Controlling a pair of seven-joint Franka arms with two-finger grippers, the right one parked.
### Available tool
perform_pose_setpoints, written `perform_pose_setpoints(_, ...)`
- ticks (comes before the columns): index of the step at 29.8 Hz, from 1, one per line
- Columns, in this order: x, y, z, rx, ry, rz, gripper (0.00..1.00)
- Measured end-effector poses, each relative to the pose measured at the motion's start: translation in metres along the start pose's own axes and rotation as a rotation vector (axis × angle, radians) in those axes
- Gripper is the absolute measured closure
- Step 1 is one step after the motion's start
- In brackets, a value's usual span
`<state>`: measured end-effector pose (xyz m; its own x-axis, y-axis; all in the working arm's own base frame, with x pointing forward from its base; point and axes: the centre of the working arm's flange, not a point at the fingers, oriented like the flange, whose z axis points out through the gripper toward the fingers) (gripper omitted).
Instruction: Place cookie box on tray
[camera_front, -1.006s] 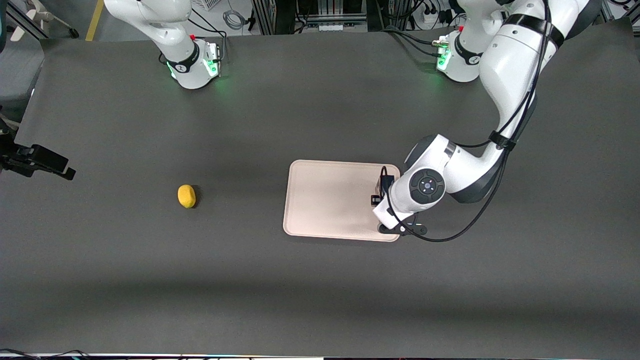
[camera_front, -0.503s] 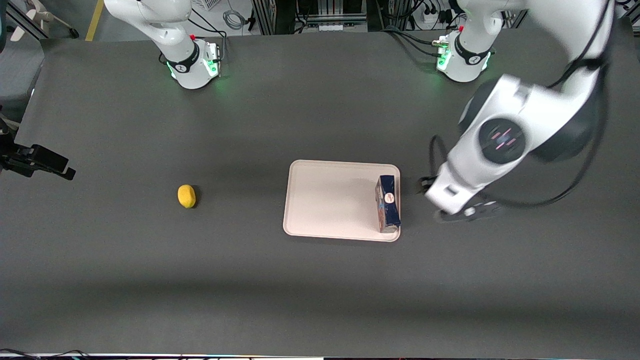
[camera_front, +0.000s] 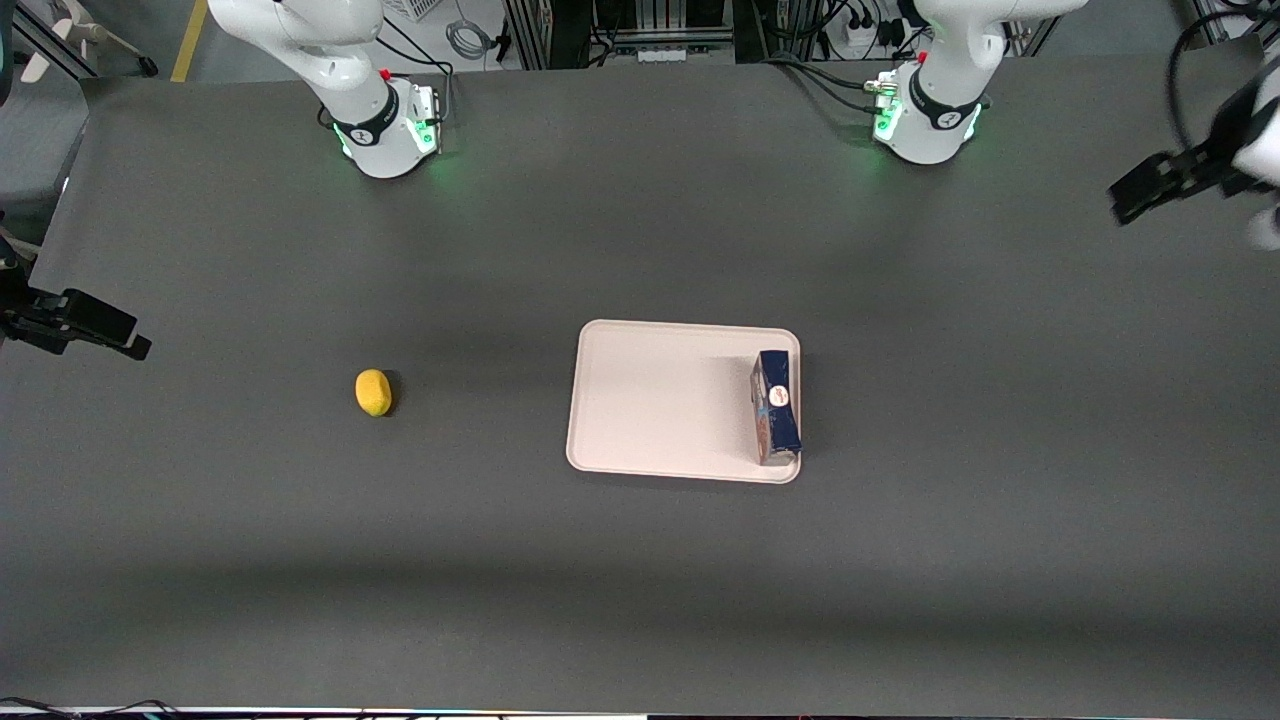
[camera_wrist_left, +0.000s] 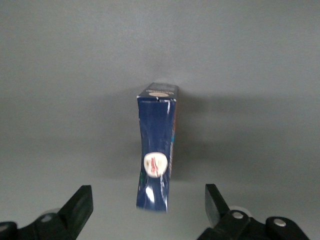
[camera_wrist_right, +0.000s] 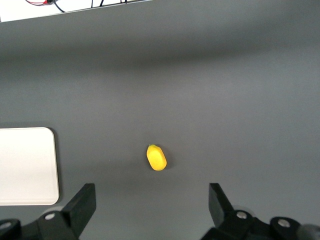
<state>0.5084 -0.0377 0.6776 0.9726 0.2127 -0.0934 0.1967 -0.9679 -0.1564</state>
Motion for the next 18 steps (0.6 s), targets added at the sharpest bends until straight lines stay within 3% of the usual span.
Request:
perform_pose_setpoints(4, -0.006, -0.039, 0.003, -0.007, -0.009, 0.031, 0.00)
perform_pose_setpoints(7, -0.004, -0.057, 0.021, -0.017, 0.006, 0.042, 0.00)
perform_pose_setpoints(12, -0.003, -0.060, 0.070, -0.036, 0.039, 0.048, 0.00)
perform_pose_setpoints(18, -0.010, -0.053, 0.105, -0.070, 0.043, 0.055, 0.00)
